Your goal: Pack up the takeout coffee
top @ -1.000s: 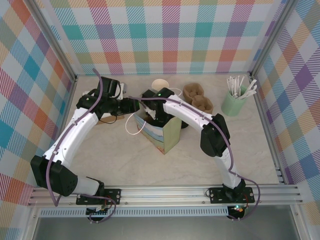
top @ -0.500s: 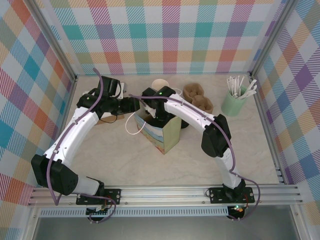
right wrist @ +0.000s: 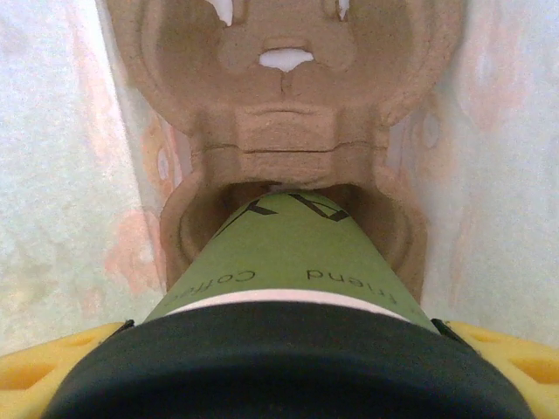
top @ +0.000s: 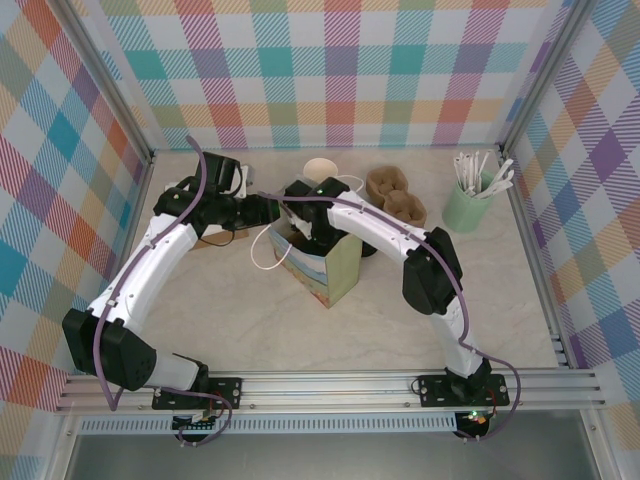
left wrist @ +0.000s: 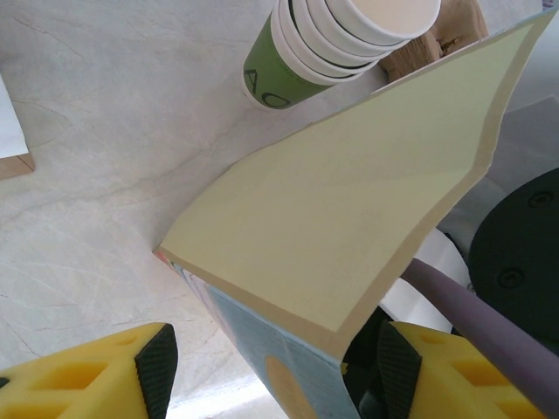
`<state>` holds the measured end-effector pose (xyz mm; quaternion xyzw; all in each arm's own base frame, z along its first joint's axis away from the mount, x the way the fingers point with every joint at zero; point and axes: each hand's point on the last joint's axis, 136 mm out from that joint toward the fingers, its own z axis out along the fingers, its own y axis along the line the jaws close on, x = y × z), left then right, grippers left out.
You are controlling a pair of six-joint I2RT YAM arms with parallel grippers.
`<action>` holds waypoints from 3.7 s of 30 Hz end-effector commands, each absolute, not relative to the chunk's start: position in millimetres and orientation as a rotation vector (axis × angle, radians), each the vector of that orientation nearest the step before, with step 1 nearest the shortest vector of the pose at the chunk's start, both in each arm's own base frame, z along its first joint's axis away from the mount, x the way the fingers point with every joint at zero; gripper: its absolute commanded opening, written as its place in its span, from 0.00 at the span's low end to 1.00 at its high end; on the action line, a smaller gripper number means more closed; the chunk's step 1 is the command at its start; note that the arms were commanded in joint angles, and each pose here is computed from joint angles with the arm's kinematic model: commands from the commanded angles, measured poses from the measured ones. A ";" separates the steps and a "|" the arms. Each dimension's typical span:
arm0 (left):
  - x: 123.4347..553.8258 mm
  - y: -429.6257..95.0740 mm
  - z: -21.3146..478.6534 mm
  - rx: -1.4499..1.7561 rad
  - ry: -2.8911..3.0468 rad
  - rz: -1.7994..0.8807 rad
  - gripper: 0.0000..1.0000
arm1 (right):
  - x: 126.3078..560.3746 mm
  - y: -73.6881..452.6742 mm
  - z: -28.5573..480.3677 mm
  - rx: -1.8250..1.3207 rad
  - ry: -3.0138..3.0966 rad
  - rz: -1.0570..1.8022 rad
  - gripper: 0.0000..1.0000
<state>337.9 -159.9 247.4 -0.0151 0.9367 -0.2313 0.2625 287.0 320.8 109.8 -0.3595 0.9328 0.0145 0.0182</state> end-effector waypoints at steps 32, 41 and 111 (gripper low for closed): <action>339.1 -159.6 250.8 -0.049 2.541 -0.628 0.64 | 286.6 316.9 96.5 -1.130 2.896 0.044 0.84; 339.9 -160.1 251.8 -0.048 2.541 -0.630 0.64 | 287.3 316.8 93.4 -1.130 2.899 0.045 0.84; 290.5 -152.9 285.4 0.059 2.469 -0.697 0.80 | 296.6 325.8 128.3 -1.011 2.876 0.234 1.00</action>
